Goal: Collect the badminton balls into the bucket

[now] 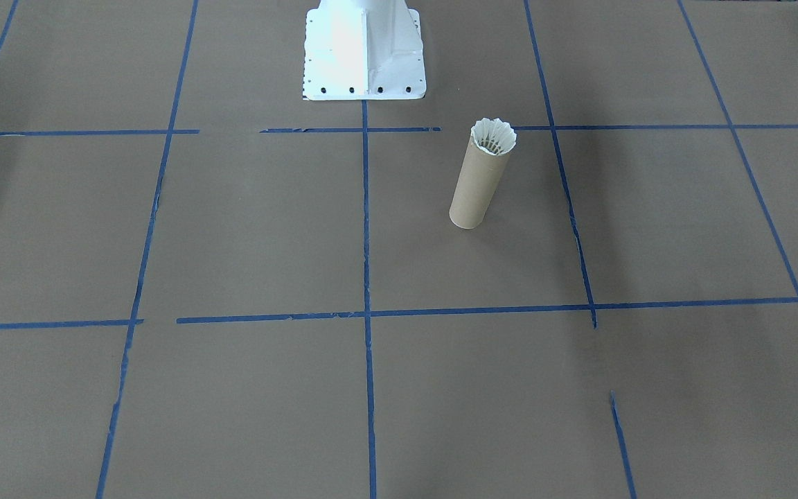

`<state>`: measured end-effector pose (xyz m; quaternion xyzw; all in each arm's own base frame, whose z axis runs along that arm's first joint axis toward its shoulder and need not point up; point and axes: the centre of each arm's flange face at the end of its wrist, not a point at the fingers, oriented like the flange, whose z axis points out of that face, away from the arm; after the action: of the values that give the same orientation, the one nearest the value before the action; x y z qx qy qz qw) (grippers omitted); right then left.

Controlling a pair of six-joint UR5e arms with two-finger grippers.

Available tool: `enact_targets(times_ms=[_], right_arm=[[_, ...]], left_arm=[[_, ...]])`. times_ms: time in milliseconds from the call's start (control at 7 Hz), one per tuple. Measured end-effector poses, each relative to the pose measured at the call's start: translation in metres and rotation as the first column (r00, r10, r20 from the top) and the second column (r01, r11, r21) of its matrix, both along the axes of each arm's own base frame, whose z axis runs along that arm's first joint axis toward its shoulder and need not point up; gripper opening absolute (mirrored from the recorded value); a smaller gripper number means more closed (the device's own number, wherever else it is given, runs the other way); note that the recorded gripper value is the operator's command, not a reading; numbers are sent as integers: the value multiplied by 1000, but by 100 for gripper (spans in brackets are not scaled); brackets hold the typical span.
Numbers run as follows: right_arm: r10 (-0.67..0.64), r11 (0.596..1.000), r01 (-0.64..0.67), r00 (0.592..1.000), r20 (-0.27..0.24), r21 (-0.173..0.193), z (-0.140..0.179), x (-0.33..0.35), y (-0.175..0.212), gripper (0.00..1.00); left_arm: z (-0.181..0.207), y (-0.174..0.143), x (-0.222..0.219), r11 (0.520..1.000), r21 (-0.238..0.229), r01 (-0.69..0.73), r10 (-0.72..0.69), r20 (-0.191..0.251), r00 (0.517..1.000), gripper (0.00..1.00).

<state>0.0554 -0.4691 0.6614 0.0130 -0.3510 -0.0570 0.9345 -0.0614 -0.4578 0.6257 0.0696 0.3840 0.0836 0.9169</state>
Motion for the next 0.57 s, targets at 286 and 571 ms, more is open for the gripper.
enact_targets(times_ms=[286, 571], right_arm=[[0, 1000, 0, 1000, 0, 0, 0, 0, 0, 100], [0, 1000, 0, 1000, 0, 0, 0, 0, 0, 100]], left_arm=[[-1, 4, -15, 999, -3, 36, -36, 3, 999, 100], [1, 8, -25, 998, -12, 58, -58, 10, 998, 100]])
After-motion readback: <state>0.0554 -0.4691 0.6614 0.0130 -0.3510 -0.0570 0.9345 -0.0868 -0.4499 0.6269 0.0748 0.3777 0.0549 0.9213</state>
